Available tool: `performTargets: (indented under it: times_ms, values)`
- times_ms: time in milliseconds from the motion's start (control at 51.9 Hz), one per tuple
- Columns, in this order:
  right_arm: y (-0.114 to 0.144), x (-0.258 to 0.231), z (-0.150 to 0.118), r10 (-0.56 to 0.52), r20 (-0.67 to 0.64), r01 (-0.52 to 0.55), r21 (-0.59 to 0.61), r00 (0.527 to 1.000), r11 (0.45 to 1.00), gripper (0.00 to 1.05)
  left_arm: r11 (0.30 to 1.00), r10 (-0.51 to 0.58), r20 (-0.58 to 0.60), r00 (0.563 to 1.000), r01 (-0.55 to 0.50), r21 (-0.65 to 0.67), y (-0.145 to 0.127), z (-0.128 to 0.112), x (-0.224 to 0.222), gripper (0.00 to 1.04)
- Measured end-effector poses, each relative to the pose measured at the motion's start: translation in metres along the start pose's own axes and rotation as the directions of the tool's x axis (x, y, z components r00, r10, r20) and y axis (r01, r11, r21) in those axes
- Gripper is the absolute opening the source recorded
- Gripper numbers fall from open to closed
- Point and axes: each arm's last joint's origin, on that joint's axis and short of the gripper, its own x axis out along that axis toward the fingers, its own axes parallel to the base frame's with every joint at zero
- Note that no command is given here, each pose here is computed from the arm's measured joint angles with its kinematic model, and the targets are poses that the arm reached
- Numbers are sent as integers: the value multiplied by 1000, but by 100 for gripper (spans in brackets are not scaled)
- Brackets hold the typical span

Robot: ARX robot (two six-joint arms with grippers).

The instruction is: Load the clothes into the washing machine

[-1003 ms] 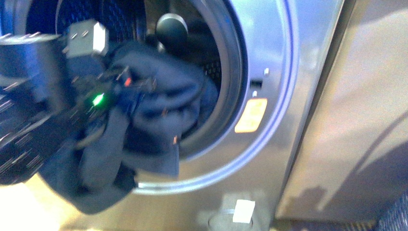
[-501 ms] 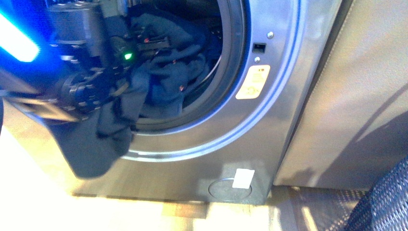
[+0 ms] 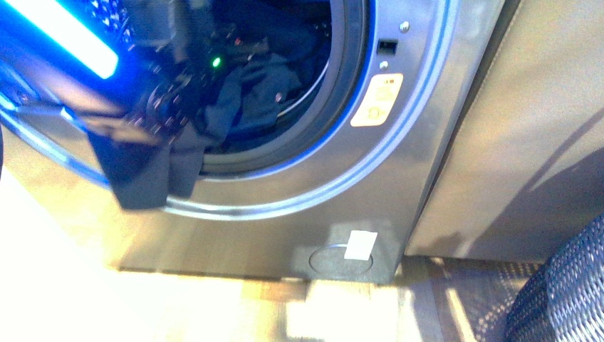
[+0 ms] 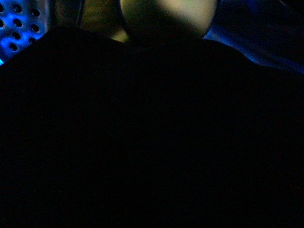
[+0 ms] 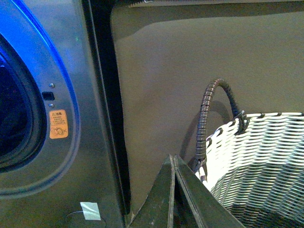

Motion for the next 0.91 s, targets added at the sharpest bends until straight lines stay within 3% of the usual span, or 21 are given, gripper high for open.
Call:
performTargets:
  times_ms: [540, 713, 906]
  values:
    - [0, 0, 0, 0, 0, 0, 0, 1000, 1000, 2, 994, 110, -10, 994, -110, 23, 20, 1, 37, 7]
    - [0, 0, 0, 0, 0, 0, 0, 1000, 1000, 2, 996, 88, -86, 992, -85, 39, 22, 0, 40, 8]
    - [0, 0, 0, 0, 0, 0, 0, 1000, 1000, 2, 998, 40, -168, 985, -30, 63, 23, -20, 17, 48]
